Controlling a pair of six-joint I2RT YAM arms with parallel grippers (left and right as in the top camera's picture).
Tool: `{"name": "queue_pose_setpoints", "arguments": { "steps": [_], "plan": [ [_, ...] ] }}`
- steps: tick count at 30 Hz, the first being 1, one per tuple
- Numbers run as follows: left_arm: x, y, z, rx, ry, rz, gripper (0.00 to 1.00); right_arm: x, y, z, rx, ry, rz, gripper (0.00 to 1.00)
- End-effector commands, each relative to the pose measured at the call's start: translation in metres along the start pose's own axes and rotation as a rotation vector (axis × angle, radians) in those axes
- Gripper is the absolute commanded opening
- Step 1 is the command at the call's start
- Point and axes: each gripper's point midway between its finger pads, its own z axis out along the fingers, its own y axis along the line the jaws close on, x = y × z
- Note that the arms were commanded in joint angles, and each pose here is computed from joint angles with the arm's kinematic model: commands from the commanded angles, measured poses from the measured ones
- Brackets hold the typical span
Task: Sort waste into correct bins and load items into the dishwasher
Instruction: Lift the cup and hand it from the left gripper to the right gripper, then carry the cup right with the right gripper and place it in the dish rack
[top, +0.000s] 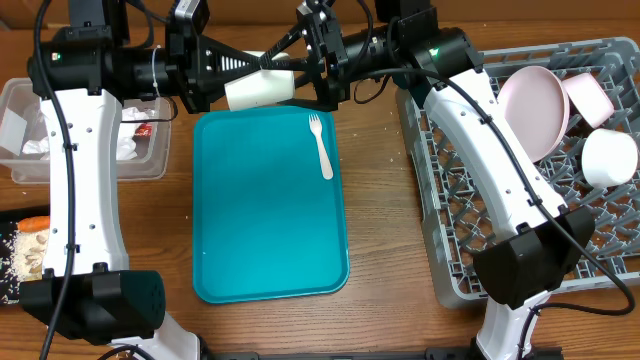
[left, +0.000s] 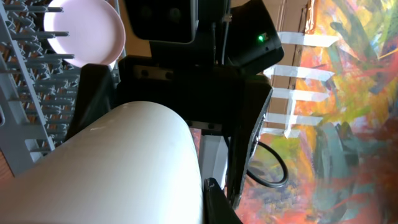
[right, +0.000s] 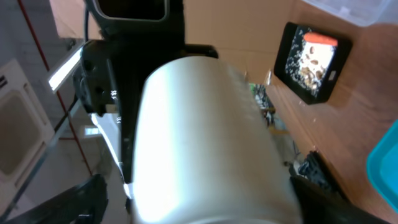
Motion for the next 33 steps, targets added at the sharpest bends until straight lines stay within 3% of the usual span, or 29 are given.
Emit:
{"name": "queue_pose_setpoints", "arguments": {
  "steps": [1, 5, 28, 33],
  "plan": [
    [0.0025, -0.0079, 0.0021, 0.017, 0.016, -0.022, 0.04, 0.0017, 0.0066, -0.0011, -0.013, 0.009, 0.041, 0.87],
    [0.0023, -0.0079, 0.0019, 0.017, 0.015, -0.021, 0.04, 0.0023, 0.0069, -0.0011, -0.014, 0.013, 0.05, 0.81],
    [0.0002, -0.0079, -0.0024, 0.018, 0.003, -0.032, 0.04, -0.0028, 0.0047, -0.0067, -0.006, -0.012, 0.078, 0.7],
    [0.0001, -0.0078, -0.0024, 0.017, 0.003, -0.032, 0.1, -0.0033, 0.0044, -0.0067, -0.004, -0.015, 0.082, 0.68]
  ]
}}
